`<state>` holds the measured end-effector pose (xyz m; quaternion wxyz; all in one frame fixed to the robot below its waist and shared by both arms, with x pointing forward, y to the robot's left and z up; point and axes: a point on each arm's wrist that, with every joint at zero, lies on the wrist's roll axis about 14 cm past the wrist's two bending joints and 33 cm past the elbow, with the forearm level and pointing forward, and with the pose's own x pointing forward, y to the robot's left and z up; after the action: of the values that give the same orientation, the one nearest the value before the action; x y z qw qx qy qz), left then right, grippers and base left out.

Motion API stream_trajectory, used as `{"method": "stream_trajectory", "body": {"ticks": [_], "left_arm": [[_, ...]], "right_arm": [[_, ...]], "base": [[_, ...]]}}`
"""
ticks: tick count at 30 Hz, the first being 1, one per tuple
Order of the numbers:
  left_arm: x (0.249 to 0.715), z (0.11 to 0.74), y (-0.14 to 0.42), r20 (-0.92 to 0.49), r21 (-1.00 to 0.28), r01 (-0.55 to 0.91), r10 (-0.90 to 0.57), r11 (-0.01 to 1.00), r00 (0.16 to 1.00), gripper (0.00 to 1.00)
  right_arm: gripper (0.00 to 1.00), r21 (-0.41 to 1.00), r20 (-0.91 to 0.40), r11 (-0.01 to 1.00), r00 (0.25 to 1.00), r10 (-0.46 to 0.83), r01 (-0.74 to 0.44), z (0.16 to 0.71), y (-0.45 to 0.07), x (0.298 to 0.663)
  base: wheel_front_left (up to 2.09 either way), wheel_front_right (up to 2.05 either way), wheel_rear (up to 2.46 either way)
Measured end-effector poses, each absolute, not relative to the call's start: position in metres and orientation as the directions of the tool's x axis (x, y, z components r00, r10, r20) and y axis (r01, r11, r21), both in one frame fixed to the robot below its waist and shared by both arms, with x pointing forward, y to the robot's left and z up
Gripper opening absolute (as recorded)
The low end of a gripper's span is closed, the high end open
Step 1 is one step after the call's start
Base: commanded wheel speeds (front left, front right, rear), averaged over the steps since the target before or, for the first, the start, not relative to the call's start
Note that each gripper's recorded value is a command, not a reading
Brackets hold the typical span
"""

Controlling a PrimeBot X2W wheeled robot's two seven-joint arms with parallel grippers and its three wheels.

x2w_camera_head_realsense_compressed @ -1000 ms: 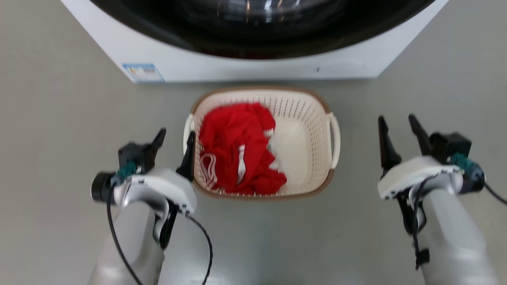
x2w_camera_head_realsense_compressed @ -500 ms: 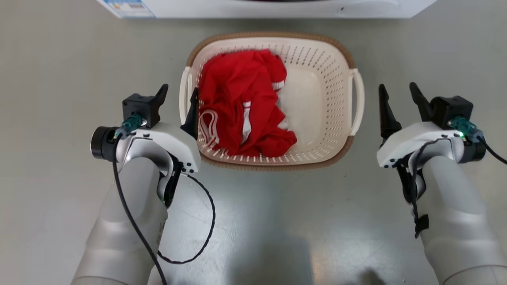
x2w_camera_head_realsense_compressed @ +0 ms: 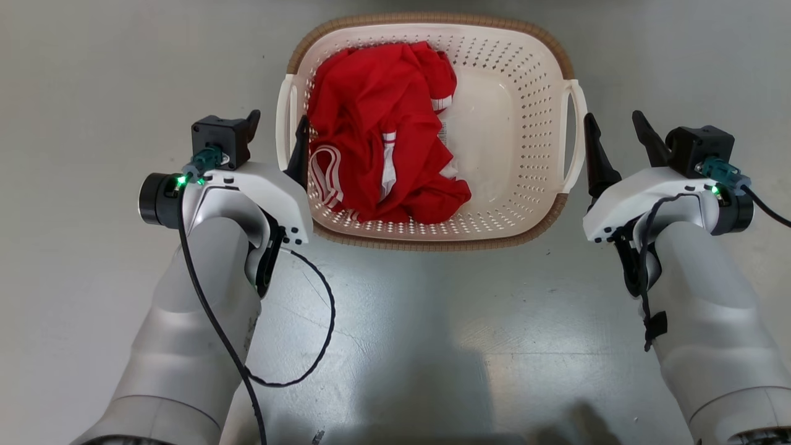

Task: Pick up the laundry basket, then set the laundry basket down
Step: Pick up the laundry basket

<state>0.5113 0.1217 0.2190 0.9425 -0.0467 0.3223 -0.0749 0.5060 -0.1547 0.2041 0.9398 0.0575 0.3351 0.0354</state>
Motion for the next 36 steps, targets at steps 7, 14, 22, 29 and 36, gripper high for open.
{"method": "stream_trajectory", "body": {"ticks": [7,14,22,29,36], "left_arm": [[0.512,0.208,0.123,-0.621,-0.124,0.104,-0.159,0.987,0.767,1.00],[0.506,0.195,0.125,-0.650,-0.113,0.112,-0.159,0.987,0.743,1.00],[0.506,0.181,0.121,-0.673,-0.105,0.134,-0.170,0.985,0.720,1.00],[0.509,0.170,0.119,-0.693,-0.097,0.157,-0.180,0.983,0.698,1.00],[0.506,0.154,0.118,-0.732,-0.083,0.182,-0.184,0.980,0.656,1.00]], "right_arm": [[1.00,0.133,-0.640,0.991,0.761,0.106,-0.027,0.195,-0.154,0.507],[1.00,0.134,-0.664,0.991,0.741,0.103,-0.018,0.183,-0.155,0.501],[1.00,0.135,-0.679,0.990,0.725,0.120,-0.038,0.171,-0.150,0.504],[1.00,0.144,-0.697,0.988,0.703,0.141,-0.056,0.160,-0.144,0.505],[1.00,0.158,-0.721,0.985,0.674,0.162,-0.068,0.148,-0.137,0.506]], "base": [[0.00,0.00,0.00],[0.00,0.00,0.00],[0.00,0.00,0.00],[0.00,0.00,0.00],[0.00,0.00,0.00]]}}
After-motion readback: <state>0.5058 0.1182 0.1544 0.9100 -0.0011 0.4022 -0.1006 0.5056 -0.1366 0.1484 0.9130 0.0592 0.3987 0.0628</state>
